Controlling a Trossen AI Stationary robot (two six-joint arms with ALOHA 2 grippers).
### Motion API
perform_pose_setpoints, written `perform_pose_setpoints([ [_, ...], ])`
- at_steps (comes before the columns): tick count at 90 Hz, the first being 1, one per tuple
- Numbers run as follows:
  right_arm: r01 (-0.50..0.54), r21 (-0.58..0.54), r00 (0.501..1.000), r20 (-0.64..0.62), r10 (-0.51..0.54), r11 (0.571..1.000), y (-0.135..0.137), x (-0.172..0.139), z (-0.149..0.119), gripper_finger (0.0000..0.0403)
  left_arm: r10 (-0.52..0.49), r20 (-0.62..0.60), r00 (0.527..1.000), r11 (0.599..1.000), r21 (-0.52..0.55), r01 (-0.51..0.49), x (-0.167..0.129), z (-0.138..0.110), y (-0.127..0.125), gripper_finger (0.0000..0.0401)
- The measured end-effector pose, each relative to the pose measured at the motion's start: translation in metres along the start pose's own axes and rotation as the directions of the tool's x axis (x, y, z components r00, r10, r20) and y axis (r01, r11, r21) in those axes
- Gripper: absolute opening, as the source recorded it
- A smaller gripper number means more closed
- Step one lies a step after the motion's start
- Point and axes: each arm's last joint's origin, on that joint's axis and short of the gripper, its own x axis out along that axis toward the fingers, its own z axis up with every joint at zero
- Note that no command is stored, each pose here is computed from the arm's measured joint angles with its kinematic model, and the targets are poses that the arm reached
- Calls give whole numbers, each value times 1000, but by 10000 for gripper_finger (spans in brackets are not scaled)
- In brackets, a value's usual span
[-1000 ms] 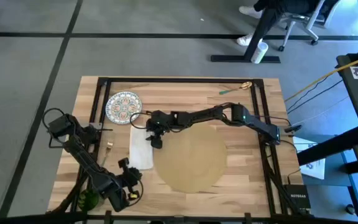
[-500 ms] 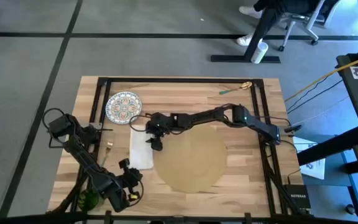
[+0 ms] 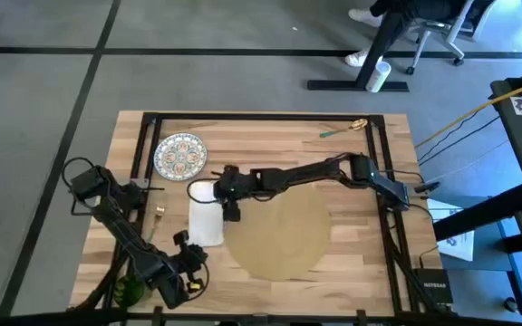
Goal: Set table place
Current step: Adjust the brown place mat
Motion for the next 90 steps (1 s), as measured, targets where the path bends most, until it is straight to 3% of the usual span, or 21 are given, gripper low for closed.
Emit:
perform_pose_setpoints([
  [10,-17,-26,993,-114,14,1000,2,-10,-7,34,64,-16,998,998,-12,-64,10,9,9,0],
  [15,-33,-45,982,-187,24,998,5,-12,-13,13,99,-18,995,995,-15,-100,15,15,14,0],
  [30,-56,-63,910,-414,25,996,16,-12,-47,6,146,-15,989,989,20,-146,27,28,22,0],
  [43,-27,-78,884,-467,-13,997,25,-9,-68,2,142,-14,990,989,41,-142,26,26,21,0],
  [62,-15,-79,891,-454,-23,997,28,-4,-77,0,116,-5,993,993,34,-116,18,18,16,0],
  [90,-18,-20,919,-394,9,1000,3,3,-75,0,98,1,995,995,4,-98,13,13,13,0],
])
